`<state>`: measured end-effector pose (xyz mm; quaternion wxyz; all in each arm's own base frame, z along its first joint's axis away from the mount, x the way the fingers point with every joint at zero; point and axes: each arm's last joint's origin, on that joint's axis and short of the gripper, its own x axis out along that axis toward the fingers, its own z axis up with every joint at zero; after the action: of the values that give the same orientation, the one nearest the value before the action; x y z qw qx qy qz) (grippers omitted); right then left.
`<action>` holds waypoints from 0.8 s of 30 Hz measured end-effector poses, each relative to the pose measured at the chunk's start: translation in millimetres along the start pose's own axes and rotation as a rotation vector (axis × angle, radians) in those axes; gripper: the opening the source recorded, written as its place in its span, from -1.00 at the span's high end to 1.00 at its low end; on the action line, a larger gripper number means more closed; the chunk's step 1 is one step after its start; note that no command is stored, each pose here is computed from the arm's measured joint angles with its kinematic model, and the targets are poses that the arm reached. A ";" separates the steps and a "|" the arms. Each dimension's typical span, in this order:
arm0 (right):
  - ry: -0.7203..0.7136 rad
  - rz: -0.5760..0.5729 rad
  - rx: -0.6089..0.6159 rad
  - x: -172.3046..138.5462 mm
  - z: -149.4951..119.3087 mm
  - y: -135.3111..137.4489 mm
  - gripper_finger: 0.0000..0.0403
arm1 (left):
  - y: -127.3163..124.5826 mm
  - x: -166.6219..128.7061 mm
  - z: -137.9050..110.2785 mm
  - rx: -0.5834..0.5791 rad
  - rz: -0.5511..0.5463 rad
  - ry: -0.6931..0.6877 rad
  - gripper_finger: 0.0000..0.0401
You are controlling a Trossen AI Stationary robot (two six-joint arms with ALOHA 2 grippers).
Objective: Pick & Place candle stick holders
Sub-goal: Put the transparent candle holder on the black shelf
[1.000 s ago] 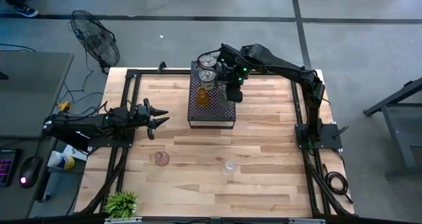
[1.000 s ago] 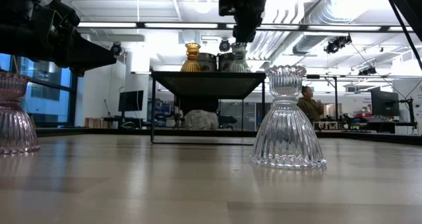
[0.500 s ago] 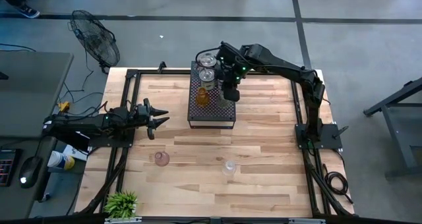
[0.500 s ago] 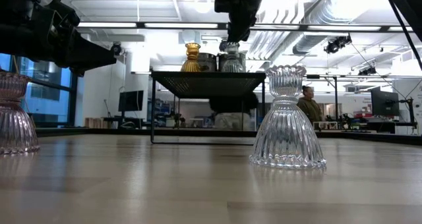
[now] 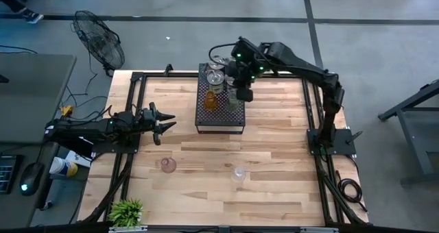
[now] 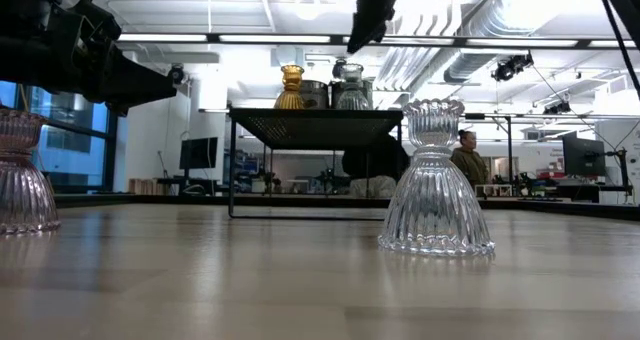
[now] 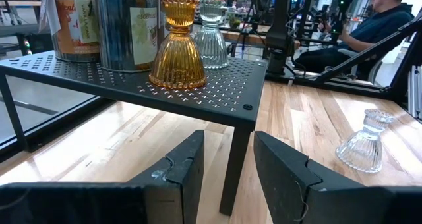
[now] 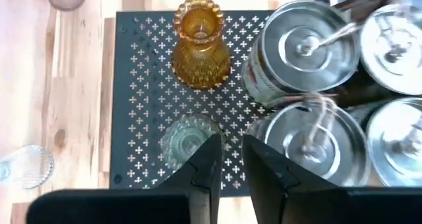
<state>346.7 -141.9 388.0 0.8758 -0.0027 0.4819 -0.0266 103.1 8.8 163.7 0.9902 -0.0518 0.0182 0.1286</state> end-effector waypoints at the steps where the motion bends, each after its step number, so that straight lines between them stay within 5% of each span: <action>1: -0.004 -0.002 0.001 -4.7 -0.9 1.0 0.74 | 0.0 0.0 0.0 0.000 0.000 0.000 0.36; 13: 0.019 -0.028 0.083 -52.6 -25.8 20.6 0.84 | 0.0 0.0 0.0 0.000 0.000 0.000 0.36; 24: 0.074 0.016 0.149 -55.5 -63.0 61.3 0.85 | 0.0 0.0 0.0 0.000 0.000 0.000 0.36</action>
<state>266.6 -76.6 399.2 0.8555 0.0675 0.5105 -0.0554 103.1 8.8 163.7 0.9902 -0.0518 0.0181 0.1288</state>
